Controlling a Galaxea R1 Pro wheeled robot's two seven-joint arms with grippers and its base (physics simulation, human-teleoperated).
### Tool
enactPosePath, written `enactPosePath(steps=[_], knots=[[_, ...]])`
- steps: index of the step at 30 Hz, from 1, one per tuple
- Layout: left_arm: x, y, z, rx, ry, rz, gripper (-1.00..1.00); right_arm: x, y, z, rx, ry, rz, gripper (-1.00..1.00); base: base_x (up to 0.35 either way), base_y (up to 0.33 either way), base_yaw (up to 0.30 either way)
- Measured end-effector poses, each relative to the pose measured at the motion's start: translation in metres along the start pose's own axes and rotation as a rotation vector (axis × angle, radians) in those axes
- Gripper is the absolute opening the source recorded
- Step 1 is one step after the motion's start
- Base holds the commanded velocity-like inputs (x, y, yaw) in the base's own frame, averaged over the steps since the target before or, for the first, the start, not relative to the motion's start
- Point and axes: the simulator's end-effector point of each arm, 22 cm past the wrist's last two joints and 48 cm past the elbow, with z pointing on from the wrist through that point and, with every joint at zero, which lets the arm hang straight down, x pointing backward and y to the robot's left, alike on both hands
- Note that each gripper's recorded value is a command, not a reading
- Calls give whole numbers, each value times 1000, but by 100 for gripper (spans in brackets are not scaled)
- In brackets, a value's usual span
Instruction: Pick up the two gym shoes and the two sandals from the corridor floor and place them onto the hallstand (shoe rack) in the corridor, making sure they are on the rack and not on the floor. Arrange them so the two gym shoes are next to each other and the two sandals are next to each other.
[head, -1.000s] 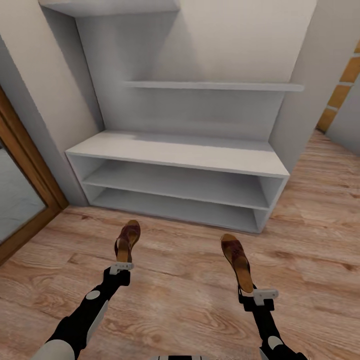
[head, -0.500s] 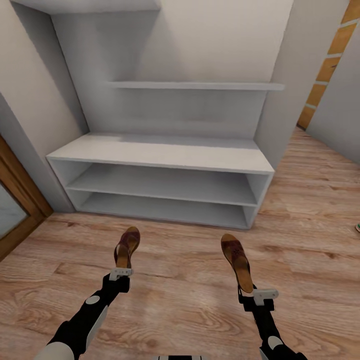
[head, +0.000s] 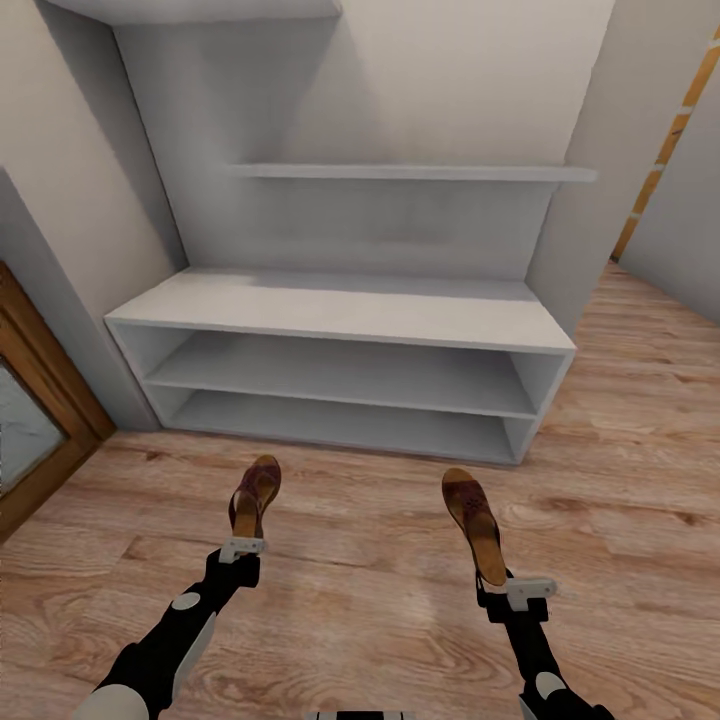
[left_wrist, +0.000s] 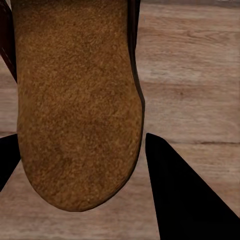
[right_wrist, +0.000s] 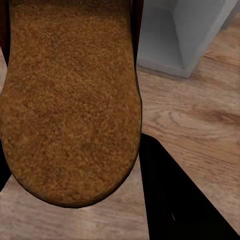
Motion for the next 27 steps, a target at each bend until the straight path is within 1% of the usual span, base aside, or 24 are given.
enactPosePath(steps=[8, 27], knots=[[0, 0, 0, 0, 0, 0, -100, 0, 0, 0, 0, 0, 0, -100, 83, 292, 0], [-1, 0, 0, 0, 0, 0, -100, 0, 1, 0, -2, 0, 0, -100, 18, 345, 0]])
